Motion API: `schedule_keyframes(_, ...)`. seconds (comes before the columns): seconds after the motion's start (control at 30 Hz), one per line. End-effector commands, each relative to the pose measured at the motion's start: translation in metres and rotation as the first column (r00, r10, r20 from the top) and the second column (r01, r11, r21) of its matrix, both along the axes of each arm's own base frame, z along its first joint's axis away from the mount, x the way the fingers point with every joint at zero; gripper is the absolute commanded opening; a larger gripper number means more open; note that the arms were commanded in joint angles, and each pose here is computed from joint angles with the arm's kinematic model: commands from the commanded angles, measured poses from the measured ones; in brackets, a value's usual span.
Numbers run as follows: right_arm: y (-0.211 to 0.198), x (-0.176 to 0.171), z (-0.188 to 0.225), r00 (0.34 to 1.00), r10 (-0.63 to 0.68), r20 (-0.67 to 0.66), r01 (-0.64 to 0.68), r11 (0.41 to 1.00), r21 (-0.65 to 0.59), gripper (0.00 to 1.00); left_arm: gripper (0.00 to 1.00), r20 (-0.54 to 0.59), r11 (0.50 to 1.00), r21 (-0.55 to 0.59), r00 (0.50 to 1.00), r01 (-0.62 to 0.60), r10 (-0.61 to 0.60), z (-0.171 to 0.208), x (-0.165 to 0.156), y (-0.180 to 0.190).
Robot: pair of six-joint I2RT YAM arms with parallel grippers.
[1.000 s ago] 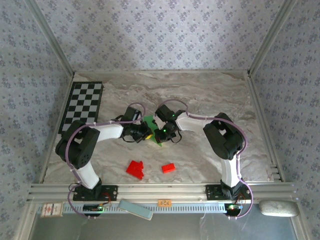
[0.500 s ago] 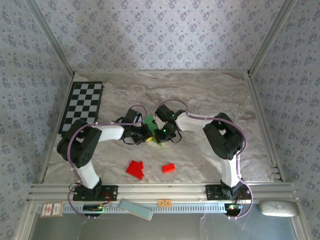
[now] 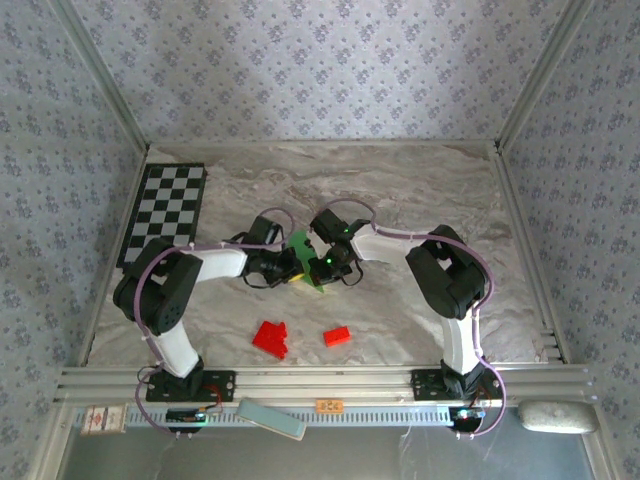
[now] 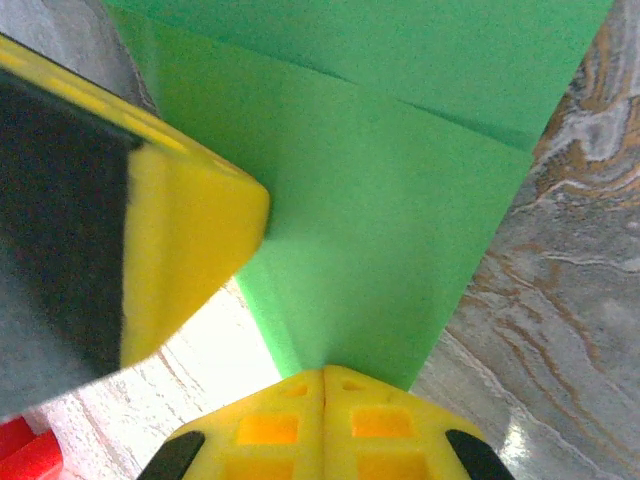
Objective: Fold a paper plane with a square sheet of paper (pick it up from the middle)
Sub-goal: Third fold the triangle at the center of the table.
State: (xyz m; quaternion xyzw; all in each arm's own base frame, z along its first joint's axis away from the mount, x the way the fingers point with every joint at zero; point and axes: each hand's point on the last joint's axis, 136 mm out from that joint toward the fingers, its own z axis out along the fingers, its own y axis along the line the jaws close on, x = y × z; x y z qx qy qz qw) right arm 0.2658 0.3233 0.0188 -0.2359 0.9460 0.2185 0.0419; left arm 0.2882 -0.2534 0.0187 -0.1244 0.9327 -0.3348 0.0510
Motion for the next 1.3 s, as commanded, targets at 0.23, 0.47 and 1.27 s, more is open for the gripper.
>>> schedule_keyframes(0.23, -0.067, -0.042, -0.063, 0.983, -0.078, -0.165, 0.030, 0.961, -0.275, 0.03, 0.05, -0.020, 0.982, 0.170, 0.996, -0.086, 0.091, -0.028, 0.018, 0.063)
schedule_keyframes(0.47, -0.068, -0.044, -0.064, 0.981, -0.084, -0.173, 0.034, 0.960, -0.276, 0.03, 0.04, -0.027, 0.970, 0.217, 0.992, -0.111, 0.120, -0.032, 0.024, 0.082)
schedule_keyframes(1.27, -0.004, 0.002, 0.015, 0.999, -0.018, 0.035, 0.018, 1.000, 0.011, 0.12, 0.12, 0.138, 0.966, 0.135, 0.969, -0.222, 0.204, 0.072, 0.048, 0.089)
